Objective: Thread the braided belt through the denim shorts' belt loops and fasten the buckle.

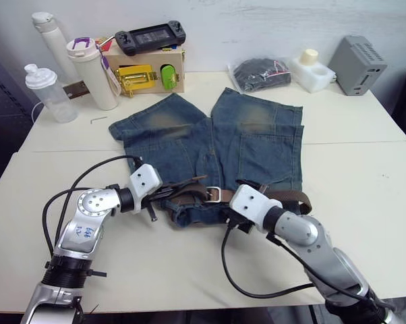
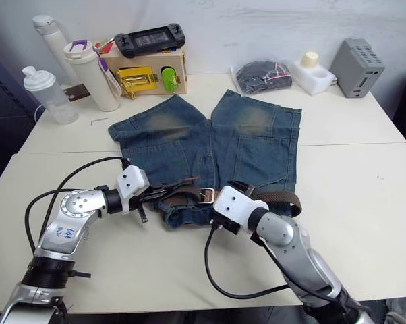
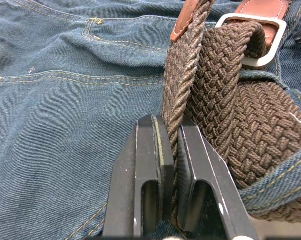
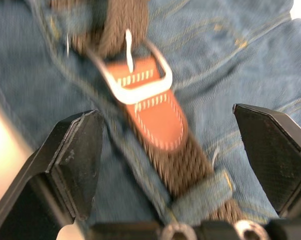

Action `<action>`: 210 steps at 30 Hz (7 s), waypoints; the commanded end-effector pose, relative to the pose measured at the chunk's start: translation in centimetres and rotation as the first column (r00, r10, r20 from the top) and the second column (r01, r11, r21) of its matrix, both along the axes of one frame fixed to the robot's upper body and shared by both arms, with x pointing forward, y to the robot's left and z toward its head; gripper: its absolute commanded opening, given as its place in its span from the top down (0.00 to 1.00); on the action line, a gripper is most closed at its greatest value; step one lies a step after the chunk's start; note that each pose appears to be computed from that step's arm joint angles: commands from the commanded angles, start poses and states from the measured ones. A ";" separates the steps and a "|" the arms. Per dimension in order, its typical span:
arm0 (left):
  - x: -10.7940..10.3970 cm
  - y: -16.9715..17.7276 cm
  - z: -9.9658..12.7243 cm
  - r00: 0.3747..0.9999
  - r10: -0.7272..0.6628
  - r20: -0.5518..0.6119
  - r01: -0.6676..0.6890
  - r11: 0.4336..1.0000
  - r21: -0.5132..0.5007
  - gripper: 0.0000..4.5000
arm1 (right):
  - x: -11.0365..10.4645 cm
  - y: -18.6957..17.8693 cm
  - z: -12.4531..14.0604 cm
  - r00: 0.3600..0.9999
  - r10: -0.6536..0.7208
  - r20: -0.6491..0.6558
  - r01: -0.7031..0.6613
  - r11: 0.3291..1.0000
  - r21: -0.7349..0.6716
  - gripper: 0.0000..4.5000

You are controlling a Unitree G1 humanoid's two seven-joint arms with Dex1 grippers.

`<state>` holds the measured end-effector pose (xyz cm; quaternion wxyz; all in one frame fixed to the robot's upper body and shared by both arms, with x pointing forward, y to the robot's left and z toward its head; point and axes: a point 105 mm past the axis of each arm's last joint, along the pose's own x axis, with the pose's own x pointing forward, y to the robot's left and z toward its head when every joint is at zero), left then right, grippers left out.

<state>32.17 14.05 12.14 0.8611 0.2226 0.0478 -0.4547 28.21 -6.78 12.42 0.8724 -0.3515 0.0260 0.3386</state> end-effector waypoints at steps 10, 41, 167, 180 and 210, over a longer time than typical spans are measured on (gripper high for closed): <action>0.3 0.8 2.4 1.000 0.009 0.020 -0.009 0.999 -0.033 1.00 | 0.7 -2.1 -0.5 0.981 -0.123 0.148 0.144 0.979 -0.142 0.01; 0.1 1.5 2.0 1.000 -0.012 0.024 0.010 0.996 0.090 1.00 | 1.1 -0.1 1.0 0.945 -0.132 0.301 0.184 0.971 -0.151 0.99; 0.2 -14.2 -3.2 0.896 -0.411 0.171 0.329 0.871 0.365 1.00 | 0.8 -8.3 4.5 0.976 0.041 0.215 0.043 0.928 -0.370 0.02; 0.1 -14.3 -3.0 0.891 -0.416 0.180 0.334 0.870 0.362 1.00 | 1.2 -7.7 3.5 0.973 0.041 0.226 0.051 0.921 -0.385 0.02; 0.4 -10.6 2.9 0.971 -0.184 0.154 0.202 0.973 -0.115 0.08 | 0.4 -7.5 1.1 0.987 0.051 0.152 0.015 0.915 -0.404 1.00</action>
